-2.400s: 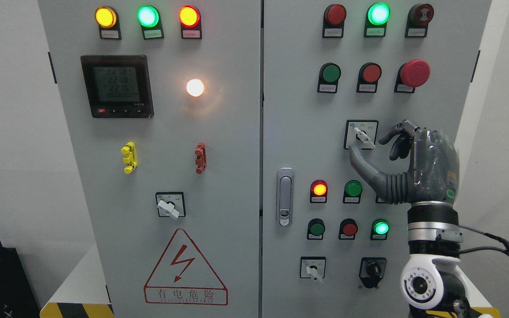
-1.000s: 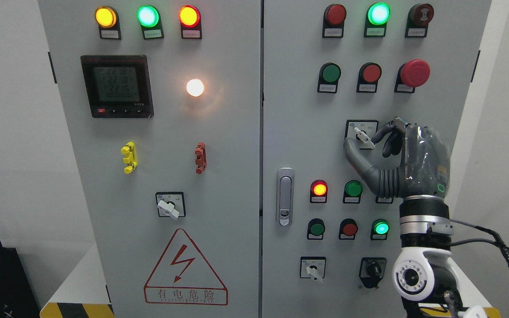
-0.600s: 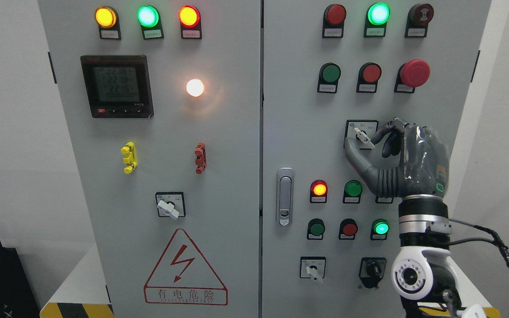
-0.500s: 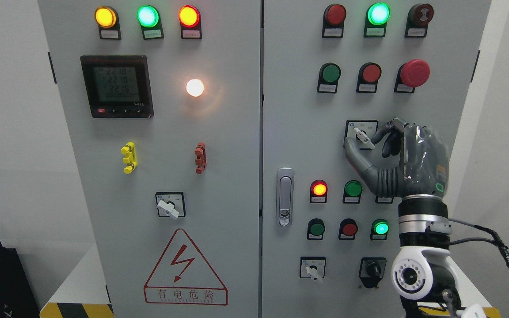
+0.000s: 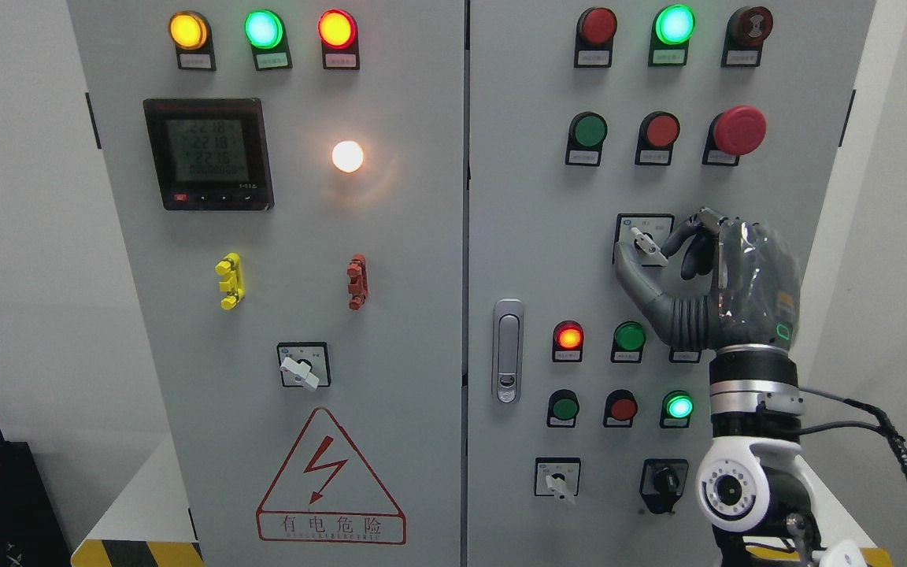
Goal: Rotate and turn off gray switch
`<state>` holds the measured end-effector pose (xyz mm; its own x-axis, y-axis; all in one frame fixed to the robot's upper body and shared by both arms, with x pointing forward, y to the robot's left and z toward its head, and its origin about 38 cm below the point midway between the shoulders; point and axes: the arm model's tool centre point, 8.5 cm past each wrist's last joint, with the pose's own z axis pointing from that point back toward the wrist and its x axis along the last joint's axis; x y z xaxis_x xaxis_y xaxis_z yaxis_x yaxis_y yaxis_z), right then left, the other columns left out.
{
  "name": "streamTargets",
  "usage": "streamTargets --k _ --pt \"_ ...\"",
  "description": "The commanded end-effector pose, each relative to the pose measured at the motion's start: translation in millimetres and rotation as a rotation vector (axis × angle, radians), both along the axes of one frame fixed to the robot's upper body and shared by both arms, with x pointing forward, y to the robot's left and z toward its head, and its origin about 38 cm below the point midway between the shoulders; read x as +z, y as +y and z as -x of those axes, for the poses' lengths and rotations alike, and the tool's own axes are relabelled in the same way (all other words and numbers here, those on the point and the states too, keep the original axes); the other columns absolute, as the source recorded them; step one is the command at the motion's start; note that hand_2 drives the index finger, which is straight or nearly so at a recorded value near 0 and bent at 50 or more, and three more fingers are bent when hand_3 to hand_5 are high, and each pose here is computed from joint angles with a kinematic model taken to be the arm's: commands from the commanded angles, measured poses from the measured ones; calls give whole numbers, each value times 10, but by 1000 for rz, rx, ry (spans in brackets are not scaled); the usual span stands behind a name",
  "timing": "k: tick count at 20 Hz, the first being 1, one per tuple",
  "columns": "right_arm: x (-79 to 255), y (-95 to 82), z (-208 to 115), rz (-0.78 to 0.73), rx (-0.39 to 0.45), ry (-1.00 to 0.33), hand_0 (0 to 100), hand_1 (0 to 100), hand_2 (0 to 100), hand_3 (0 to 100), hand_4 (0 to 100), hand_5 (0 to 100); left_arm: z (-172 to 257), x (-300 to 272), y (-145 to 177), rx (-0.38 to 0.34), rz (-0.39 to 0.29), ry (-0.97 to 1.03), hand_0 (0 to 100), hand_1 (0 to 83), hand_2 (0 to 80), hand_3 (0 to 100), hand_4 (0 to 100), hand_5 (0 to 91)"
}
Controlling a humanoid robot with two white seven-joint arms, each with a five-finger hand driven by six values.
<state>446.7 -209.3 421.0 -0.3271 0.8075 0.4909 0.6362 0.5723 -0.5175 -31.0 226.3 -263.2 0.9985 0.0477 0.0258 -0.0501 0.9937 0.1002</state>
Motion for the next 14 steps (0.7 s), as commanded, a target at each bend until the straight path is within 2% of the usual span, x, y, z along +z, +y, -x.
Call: streamTargets --k 1,14 --pt "3 1 -7 3 -6 1 146 446 676 935 911 1000 47 5 -1 -2 1 13 120 389 0 0 0 0" --pt "9 -6 -47 1 -12 10 163 446 681 941 912 1000 47 5 0 -1 0 13 120 389 0 0 0 0"
